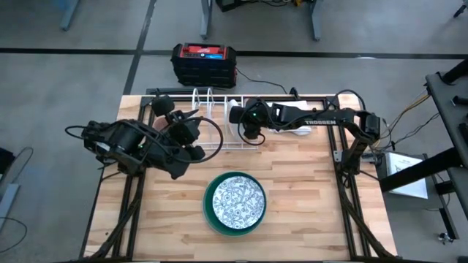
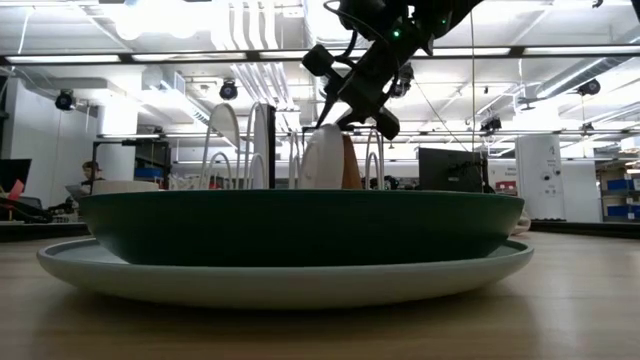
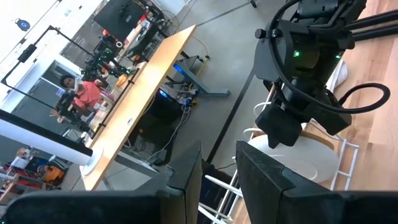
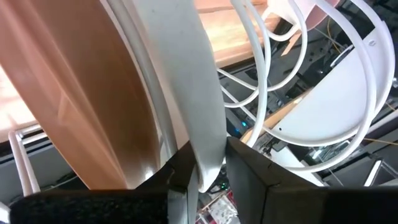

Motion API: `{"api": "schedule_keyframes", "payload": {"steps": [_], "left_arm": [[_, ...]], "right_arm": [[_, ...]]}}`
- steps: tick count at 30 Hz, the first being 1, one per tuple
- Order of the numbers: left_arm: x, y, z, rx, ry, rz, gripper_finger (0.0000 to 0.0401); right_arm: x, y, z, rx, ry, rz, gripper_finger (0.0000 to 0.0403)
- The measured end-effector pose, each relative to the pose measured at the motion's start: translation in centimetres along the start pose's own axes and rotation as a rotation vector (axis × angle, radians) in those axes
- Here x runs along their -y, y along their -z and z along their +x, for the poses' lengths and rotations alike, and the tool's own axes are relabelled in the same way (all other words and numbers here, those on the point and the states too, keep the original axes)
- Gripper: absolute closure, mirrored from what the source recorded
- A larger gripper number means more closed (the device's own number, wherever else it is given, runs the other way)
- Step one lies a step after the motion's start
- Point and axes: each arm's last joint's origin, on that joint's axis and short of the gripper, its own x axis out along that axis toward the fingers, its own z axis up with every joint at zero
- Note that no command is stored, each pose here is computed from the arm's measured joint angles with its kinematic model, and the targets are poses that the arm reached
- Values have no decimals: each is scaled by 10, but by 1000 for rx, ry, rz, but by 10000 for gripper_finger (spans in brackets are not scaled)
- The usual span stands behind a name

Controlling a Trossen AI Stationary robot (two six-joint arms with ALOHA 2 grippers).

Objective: Sort dishes
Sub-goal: Put the white plate into the dishwasher rack

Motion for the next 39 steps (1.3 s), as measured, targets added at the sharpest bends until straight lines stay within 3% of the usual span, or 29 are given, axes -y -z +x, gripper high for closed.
{"api": "schedule_keyframes", "payload": {"steps": [13,23,26,29,32,35,39], "left_arm": [[0,0,0,1,0,-9,312],[1,0,0,-11,47,-44,312],[4,1,0,-26,91,-85,312],[13,5,3,-60,135,-94,312],[30,12,10,-114,183,-55,312],[51,23,18,-182,219,13,312],[80,45,30,-277,246,142,316]], "right_arm": [[7,2,-3,-12,44,59,355],[14,9,-10,-93,89,268,341],[16,18,-20,-250,81,446,346],[17,35,-39,-402,124,715,364],[9,59,-65,-442,186,1015,386],[-14,83,-87,-346,157,1345,400],[-46,101,-107,-13,34,1699,401]]}}
